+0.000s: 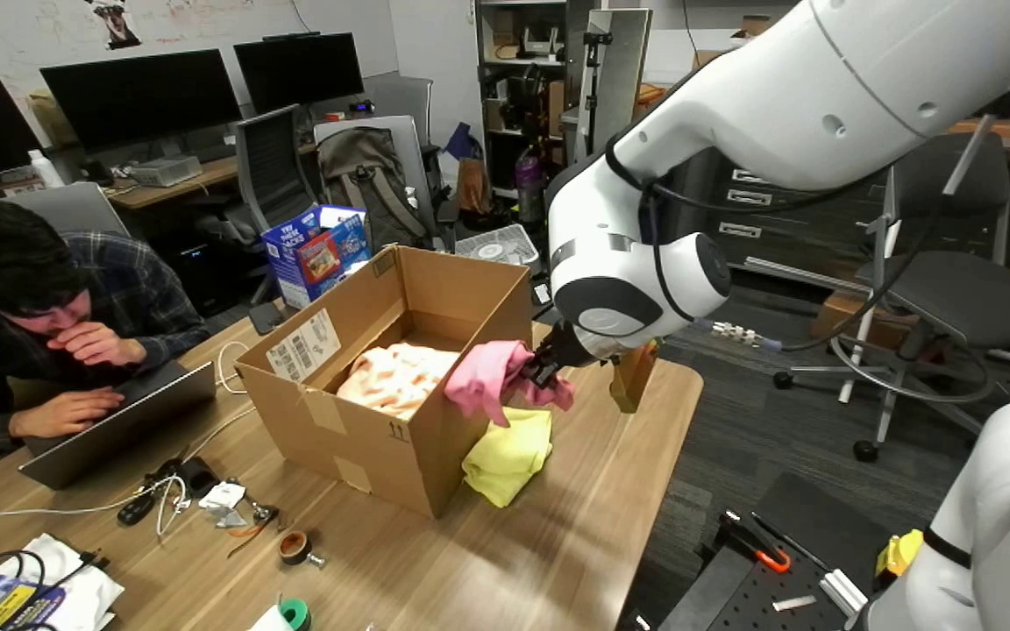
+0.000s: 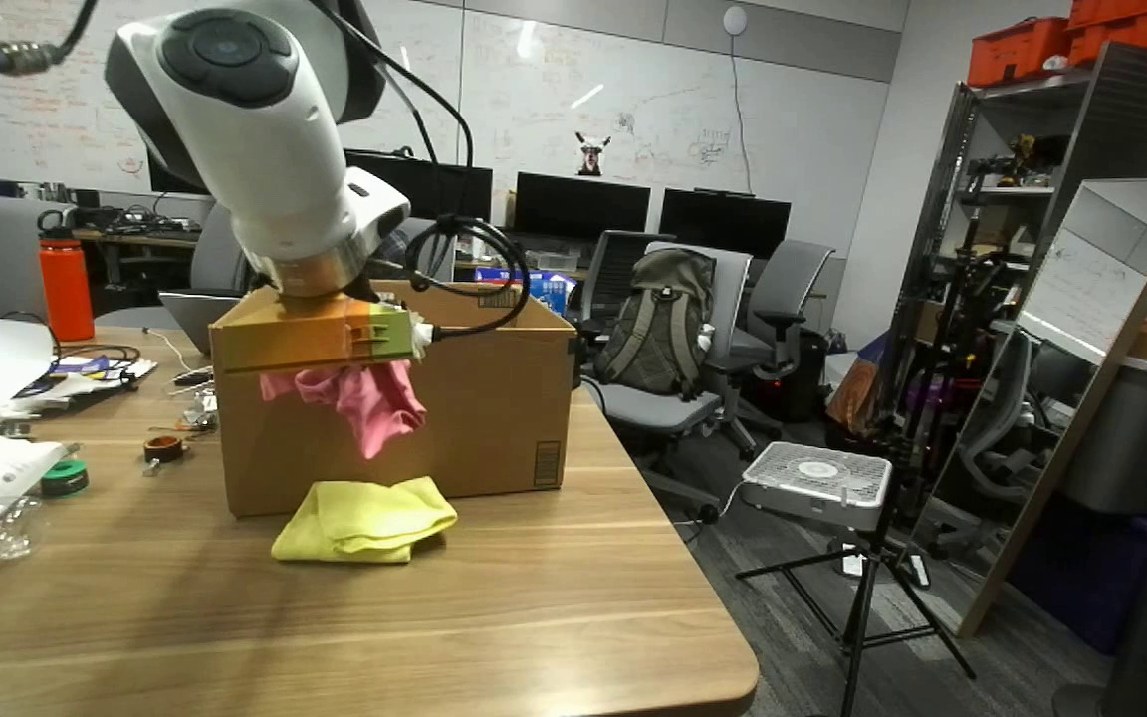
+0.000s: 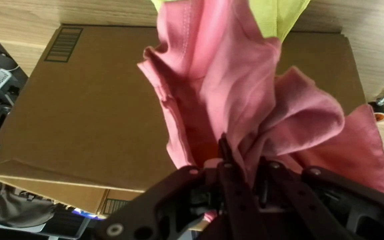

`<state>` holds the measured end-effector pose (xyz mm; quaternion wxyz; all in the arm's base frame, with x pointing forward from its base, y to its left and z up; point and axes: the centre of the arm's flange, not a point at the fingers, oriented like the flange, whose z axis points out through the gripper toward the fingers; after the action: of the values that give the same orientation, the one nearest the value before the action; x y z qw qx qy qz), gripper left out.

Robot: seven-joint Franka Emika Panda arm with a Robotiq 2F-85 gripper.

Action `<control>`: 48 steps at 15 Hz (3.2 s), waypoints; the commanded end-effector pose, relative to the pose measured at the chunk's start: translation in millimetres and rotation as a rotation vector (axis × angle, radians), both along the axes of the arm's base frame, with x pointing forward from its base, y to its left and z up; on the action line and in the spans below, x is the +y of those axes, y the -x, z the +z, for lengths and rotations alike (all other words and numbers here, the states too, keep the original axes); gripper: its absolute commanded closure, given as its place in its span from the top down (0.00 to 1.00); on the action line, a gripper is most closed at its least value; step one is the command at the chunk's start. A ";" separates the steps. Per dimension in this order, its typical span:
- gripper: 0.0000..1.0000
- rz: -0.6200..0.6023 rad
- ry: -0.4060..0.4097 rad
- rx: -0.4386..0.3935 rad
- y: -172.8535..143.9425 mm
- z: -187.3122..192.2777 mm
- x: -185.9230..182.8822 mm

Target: Put the clothes and towels in the box

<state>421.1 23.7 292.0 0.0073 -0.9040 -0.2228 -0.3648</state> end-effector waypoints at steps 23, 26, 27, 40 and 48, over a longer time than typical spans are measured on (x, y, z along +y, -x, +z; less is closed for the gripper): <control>0.03 -0.184 -0.417 -0.151 47.3 146.4 109.4; 0.03 -0.270 -0.293 -0.153 53.9 165.3 121.8; 0.03 -0.302 -0.220 -0.167 56.4 170.2 124.9; 0.03 -0.428 0.156 -0.334 64.8 191.6 184.9; 0.03 -0.411 0.055 -0.295 29.7 167.2 215.8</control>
<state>370.8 215.9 452.0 -0.1627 -0.8713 -0.0538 -0.4599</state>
